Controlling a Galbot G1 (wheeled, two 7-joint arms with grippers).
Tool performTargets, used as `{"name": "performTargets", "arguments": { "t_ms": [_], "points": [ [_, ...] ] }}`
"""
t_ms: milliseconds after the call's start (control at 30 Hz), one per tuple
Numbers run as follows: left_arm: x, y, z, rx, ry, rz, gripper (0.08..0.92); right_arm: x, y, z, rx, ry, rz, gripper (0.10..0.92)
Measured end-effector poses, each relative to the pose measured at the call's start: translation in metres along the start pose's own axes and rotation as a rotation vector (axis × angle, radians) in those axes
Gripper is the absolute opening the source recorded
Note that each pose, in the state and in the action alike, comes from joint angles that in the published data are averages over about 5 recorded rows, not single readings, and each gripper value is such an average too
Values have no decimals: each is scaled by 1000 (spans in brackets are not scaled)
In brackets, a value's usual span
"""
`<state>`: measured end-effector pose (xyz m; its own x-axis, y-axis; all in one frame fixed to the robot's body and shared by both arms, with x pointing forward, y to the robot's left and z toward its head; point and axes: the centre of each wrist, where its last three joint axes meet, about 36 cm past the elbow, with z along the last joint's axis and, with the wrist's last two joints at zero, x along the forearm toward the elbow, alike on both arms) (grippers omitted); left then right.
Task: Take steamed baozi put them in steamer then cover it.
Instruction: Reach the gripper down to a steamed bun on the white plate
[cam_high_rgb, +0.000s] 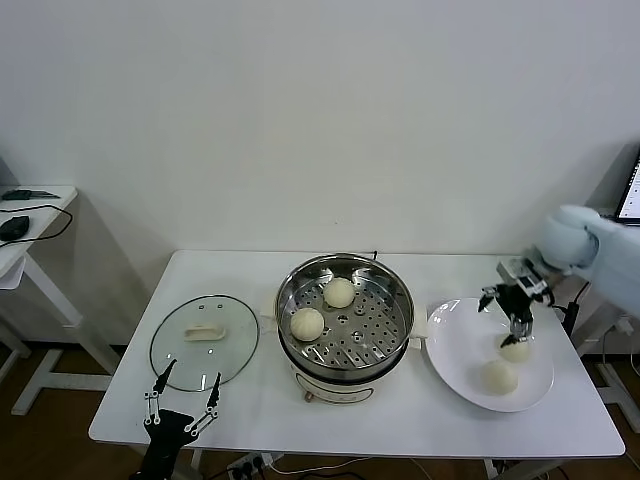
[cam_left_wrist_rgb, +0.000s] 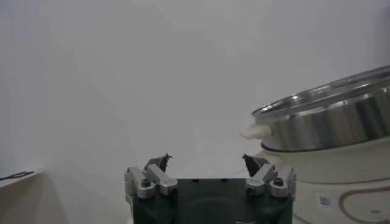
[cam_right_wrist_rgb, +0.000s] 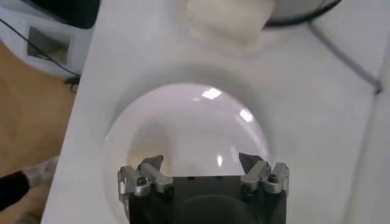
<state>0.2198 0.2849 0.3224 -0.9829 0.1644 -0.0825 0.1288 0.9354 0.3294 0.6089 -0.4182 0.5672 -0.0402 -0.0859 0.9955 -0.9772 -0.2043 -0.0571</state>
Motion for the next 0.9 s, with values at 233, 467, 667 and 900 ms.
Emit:
{"name": "performTargets", "arguments": {
  "t_ms": [233, 467, 667, 900],
  "points": [
    [0, 0, 1, 0, 5, -1, 823, -48, 20, 18, -37, 7, -37, 823],
    [1, 1, 2, -2, 8, -3, 823, -80, 33, 24, -58, 2, -61, 823],
    [1, 1, 3, -3, 9, -7, 823, -96, 37, 25, -67, 8, -69, 816],
    [1, 3, 3, -6, 8, -11, 823, -99, 40, 25, -67, 15, -67, 697]
  ]
}}
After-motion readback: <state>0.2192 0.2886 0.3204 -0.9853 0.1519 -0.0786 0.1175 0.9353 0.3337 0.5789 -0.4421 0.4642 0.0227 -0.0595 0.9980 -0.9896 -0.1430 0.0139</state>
